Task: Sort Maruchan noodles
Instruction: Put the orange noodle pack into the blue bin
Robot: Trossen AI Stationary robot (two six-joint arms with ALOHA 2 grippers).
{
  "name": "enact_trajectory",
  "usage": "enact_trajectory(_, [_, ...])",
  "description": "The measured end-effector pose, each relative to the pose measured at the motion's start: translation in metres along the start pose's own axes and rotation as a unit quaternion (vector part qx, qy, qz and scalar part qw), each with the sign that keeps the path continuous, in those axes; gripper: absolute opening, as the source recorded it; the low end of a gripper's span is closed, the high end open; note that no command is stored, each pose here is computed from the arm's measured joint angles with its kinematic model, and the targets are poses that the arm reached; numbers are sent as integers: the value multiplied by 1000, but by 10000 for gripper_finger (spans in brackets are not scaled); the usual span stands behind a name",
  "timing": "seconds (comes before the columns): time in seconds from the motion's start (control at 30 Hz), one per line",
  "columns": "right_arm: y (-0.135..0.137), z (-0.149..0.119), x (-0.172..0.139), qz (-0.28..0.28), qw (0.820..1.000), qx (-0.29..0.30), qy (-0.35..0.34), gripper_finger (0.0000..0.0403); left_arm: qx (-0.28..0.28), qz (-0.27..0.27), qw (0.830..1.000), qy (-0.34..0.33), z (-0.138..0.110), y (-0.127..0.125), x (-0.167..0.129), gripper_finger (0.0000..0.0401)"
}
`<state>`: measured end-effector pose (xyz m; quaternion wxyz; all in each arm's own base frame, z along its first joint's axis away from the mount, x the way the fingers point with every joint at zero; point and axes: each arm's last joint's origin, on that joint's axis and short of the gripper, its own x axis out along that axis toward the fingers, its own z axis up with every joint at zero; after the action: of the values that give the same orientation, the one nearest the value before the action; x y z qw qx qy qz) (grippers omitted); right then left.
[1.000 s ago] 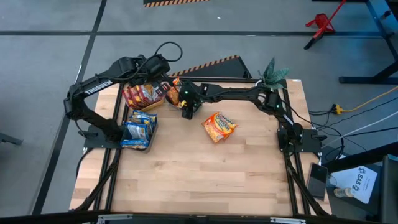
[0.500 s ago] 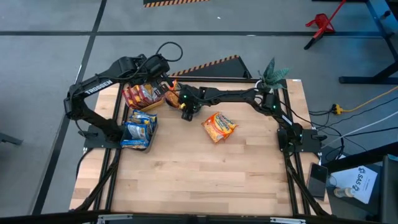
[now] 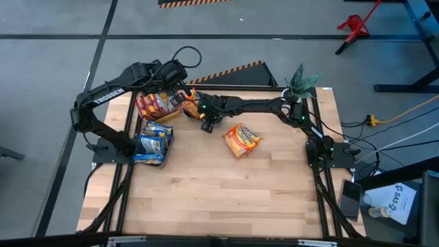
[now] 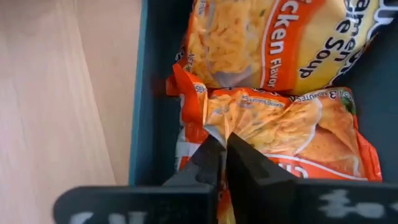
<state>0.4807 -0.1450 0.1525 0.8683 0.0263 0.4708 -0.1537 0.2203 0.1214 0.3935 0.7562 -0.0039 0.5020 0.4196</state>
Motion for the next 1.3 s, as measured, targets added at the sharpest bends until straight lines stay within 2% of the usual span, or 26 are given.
enact_trajectory(0.2, [0, 4, -2, 1, 1000, 23, -6, 2, 1, 0, 1000, 0, 0, 0, 0, 92])
enact_trajectory(0.63, [-3, 30, -21, 11, 998, 37, -57, 0, 1, 1, 1000, 0, 0, 0, 0, 92])
enact_trajectory(0.97, [-7, 61, -47, 13, 991, 58, -119, 0, 6, 1, 1000, -8, 1, 1, -1, 92])
enact_trajectory(1.1, [-16, 70, -57, 9, 985, 97, -140, 0, 9, 2, 1000, -8, 1, 1, -1, 92])
enact_trajectory(1.3, [-23, 69, -55, -5, 972, 186, -141, 0, 11, 1, 1000, -10, 1, 1, -1, 92])
